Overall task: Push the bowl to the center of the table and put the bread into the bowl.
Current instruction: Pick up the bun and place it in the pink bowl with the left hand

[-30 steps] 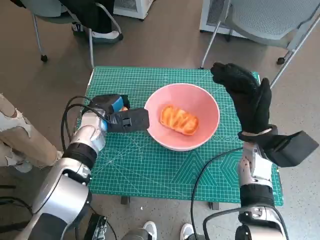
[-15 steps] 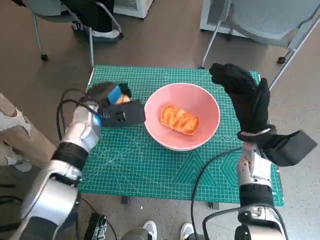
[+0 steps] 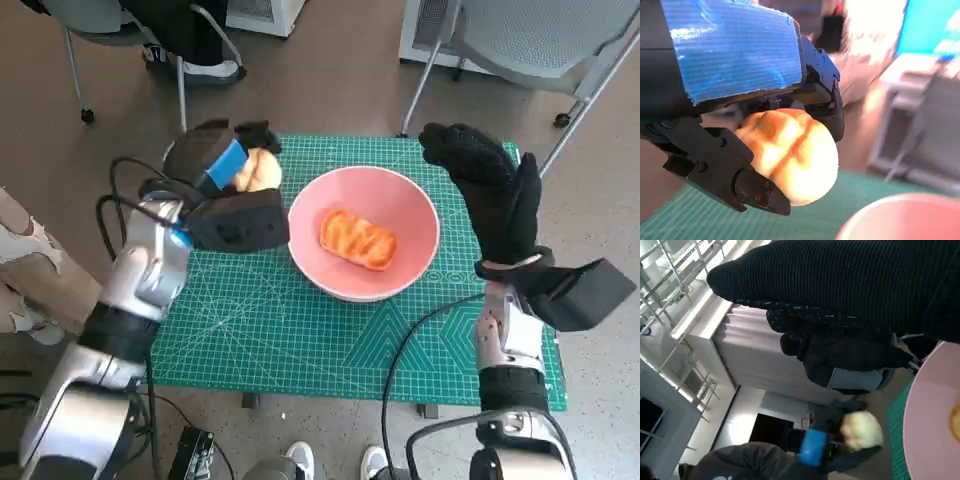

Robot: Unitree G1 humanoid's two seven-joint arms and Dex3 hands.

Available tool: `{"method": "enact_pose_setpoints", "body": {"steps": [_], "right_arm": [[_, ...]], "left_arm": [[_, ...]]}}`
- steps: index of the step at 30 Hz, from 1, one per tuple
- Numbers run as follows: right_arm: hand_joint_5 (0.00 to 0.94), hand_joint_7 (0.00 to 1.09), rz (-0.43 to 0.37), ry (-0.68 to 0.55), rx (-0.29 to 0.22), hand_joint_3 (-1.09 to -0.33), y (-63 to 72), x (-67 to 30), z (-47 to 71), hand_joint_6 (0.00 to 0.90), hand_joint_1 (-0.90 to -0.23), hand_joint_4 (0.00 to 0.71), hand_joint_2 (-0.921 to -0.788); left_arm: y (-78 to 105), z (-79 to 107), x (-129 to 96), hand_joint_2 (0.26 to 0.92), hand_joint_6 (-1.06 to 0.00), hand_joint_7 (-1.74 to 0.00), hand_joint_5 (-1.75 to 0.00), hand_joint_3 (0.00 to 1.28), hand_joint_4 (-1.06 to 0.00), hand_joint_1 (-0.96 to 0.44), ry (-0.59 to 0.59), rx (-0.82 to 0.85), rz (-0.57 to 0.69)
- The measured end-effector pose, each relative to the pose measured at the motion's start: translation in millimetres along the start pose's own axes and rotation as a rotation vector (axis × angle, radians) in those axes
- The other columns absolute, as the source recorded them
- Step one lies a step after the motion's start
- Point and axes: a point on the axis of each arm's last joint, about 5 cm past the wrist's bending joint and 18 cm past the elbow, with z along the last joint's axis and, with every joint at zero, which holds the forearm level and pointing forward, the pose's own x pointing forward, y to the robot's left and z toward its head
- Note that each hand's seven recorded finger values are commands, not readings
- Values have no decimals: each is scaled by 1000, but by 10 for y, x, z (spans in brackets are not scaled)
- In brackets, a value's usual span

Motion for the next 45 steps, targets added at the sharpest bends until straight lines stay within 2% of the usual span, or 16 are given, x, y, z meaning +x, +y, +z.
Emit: {"method": "enact_pose_setpoints", "body": {"steps": [10, 18, 24, 34, 45], "right_arm": [[5, 456, 0, 5, 4, -808, 1, -1, -5, 82, -684, 202, -921], [4, 456, 1, 5, 7, -808, 6, -1, -8, 82, -686, 203, -921], [4, 456, 0, 5, 7, -808, 3, -4, -8, 82, -686, 203, -921], [3, 455, 1, 6, 12, -806, 20, -6, -18, 82, -690, 204, -921], [2, 455, -12, 19, 8, -805, -1, -75, -31, 81, -692, 203, -921]], "left_arm": [[256, 126, -229, 889, -703, -1172, -941, 40, -815, 3, -139, -75, 192], [287, 133, -245, 894, -700, -1160, -959, 33, -810, 3, -129, -75, 150], [191, 233, -227, 911, -675, -1166, -1004, 19, -790, 2, -140, -102, 101], [-146, 594, -101, 918, -645, -1153, -1056, 21, -784, 1, -281, -125, -10], [-286, 687, 53, 920, -622, -1142, -1149, 51, -734, 1, -329, -105, -84]]}}
